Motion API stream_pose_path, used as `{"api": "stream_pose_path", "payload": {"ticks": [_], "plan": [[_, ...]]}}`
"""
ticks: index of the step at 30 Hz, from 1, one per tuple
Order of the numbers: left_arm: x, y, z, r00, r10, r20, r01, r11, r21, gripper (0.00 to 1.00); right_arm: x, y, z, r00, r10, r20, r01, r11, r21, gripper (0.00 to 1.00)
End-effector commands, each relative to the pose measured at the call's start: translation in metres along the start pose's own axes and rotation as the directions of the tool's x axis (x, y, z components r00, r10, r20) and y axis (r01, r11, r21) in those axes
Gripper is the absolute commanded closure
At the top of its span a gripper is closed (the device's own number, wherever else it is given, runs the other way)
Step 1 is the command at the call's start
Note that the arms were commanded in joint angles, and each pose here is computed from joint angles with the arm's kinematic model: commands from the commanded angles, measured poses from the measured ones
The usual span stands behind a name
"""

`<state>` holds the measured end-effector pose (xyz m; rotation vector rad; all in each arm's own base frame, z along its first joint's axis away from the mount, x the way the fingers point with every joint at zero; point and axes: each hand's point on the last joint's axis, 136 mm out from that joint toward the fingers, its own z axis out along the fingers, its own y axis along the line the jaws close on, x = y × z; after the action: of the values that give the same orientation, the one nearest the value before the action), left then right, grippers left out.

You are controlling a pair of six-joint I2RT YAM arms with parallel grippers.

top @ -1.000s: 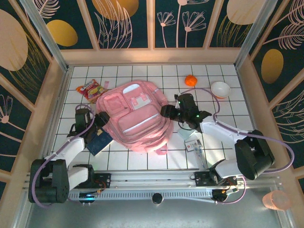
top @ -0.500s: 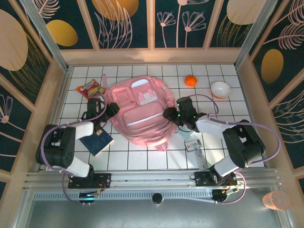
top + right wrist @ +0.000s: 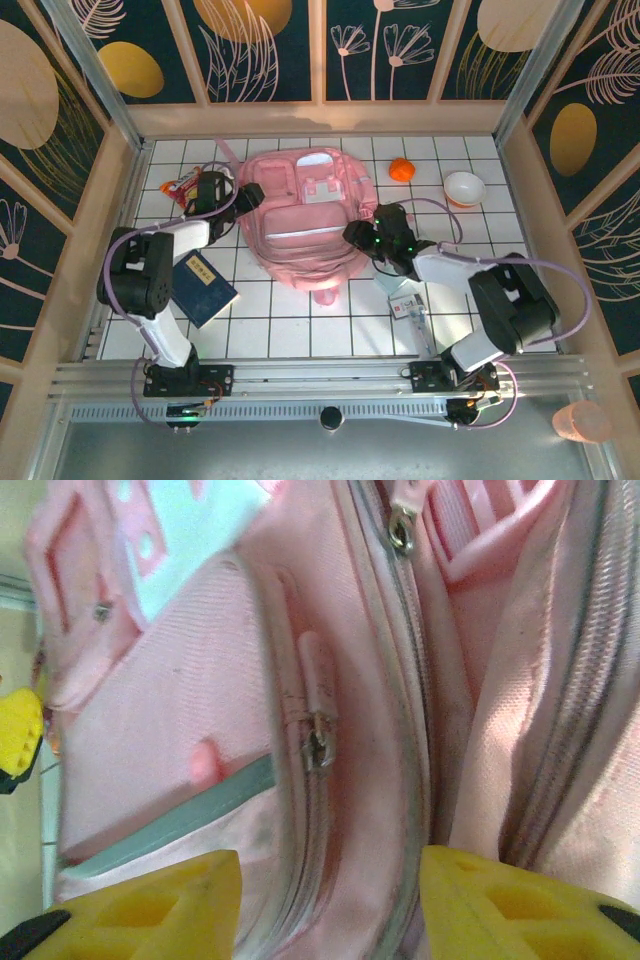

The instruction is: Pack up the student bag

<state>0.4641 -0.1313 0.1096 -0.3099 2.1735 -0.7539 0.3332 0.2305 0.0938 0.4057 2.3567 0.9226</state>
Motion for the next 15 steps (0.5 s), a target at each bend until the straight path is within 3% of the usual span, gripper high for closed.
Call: {"api": "stream_pose_path", "payload": {"ticks": [1, 4, 7, 11, 15], "plan": [[-0.03, -0.035, -0.04, 0.976, 0.196, 0.099, -0.198, 0.98, 0.008, 0.49, -0.024, 0.02, -0.034, 0.989, -0.058, 0.138, 0.066, 0.996, -0.053, 0.48], [-0.034, -0.053, -0.066, 0.911, 0.389, 0.135, -0.389, 0.921, -0.025, 0.48, -0.036, 0.021, -0.058, 0.978, -0.072, 0.198, 0.089, 0.993, -0.08, 0.47], [-0.016, -0.083, -0.079, 0.801, 0.584, 0.128, -0.589, 0.808, 0.002, 0.47, -0.047, 0.023, -0.078, 0.965, -0.081, 0.251, 0.111, 0.988, -0.109, 0.46], [0.035, -0.124, -0.08, 0.608, 0.787, 0.101, -0.791, 0.592, 0.152, 0.43, -0.06, 0.022, -0.099, 0.958, -0.029, 0.284, 0.092, 0.973, -0.21, 0.46], [0.088, -0.139, -0.069, 0.425, 0.903, 0.058, -0.876, 0.395, 0.277, 0.38, -0.063, 0.02, -0.105, 0.954, -0.042, 0.296, 0.111, 0.969, -0.221, 0.45]]}}
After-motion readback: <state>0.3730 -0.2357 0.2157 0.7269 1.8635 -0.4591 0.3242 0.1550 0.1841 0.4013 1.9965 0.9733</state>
